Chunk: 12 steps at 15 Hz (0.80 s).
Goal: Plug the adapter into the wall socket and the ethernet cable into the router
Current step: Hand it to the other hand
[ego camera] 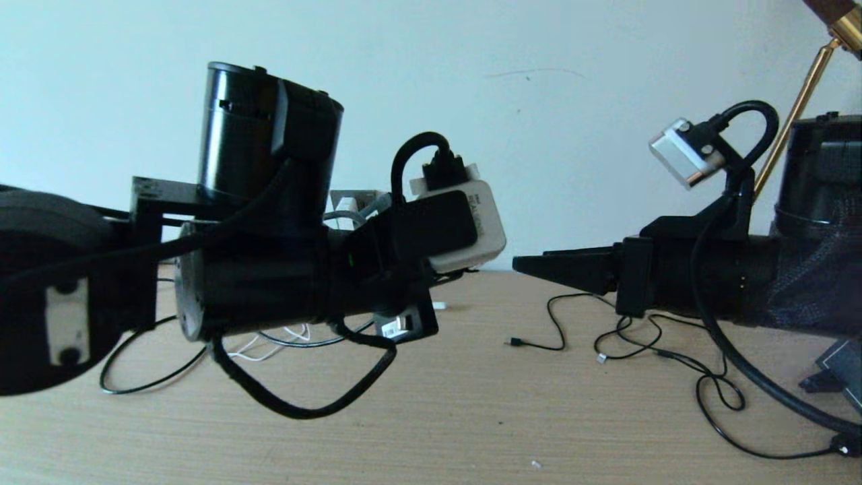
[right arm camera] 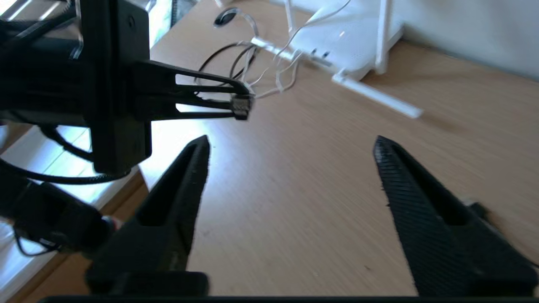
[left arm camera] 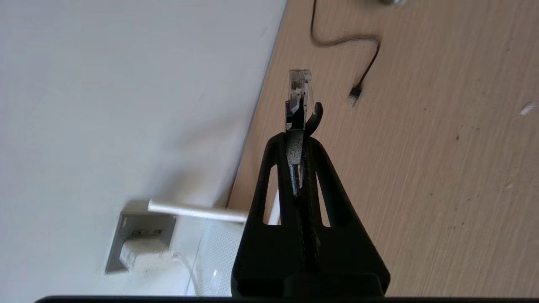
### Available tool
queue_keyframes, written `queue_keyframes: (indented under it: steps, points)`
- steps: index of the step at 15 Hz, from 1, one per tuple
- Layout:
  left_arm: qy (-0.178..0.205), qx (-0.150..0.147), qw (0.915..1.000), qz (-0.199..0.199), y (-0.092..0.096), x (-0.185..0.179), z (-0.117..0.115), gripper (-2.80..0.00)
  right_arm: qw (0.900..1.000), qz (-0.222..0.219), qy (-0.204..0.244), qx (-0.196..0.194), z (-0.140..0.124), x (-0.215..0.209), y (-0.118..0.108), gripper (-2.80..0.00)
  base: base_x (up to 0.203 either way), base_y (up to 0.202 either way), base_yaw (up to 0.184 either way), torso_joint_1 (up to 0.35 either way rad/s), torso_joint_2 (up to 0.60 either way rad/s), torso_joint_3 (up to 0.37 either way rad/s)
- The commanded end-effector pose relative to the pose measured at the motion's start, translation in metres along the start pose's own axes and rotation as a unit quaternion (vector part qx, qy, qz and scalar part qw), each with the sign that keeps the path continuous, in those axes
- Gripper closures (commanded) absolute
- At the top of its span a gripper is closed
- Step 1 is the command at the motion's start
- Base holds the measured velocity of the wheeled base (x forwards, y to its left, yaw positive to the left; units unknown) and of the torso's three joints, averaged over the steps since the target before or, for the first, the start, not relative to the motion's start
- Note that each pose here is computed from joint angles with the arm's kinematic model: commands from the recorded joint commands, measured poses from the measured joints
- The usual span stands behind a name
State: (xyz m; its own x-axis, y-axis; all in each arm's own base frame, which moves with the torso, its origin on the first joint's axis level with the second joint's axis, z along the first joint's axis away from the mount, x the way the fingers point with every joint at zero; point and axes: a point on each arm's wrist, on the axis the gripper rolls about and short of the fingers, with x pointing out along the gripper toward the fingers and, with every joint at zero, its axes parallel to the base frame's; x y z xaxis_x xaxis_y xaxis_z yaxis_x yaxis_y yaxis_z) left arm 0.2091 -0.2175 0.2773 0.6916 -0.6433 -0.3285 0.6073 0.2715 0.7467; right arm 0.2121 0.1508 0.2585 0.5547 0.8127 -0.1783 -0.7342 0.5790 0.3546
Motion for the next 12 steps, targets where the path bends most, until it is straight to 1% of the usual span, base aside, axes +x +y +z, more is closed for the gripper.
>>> queue_keyframes:
  steps: [1,3,5,12]
  points:
    - [-0.004,0.004,1.0000,-0.004,-0.0037,0.0015,0.0018,0.00,1.000,0.006,0.009,0.004,-0.0031,0.0067,0.0000,-2.80,0.000,0.000,0.000,0.000,0.00,0.000]
    - [-0.007,0.005,0.9999,-0.006,-0.0059,0.0046,0.0024,0.00,1.000,0.026,0.013,0.002,-0.0023,0.0069,0.0020,-2.80,0.000,0.000,0.000,0.000,0.00,0.000]
    - [-0.008,0.006,0.9999,-0.005,-0.0062,0.0048,0.0028,0.00,0.999,0.037,0.015,0.003,-0.0015,0.0070,0.0029,-2.80,0.000,0.000,0.000,0.000,0.00,0.000]
    - [-0.021,0.005,0.9998,-0.004,-0.0065,0.0098,0.0048,0.00,0.999,0.037,0.021,0.006,-0.0035,0.0117,0.0008,-2.80,0.000,0.000,0.000,0.000,0.00,0.000]
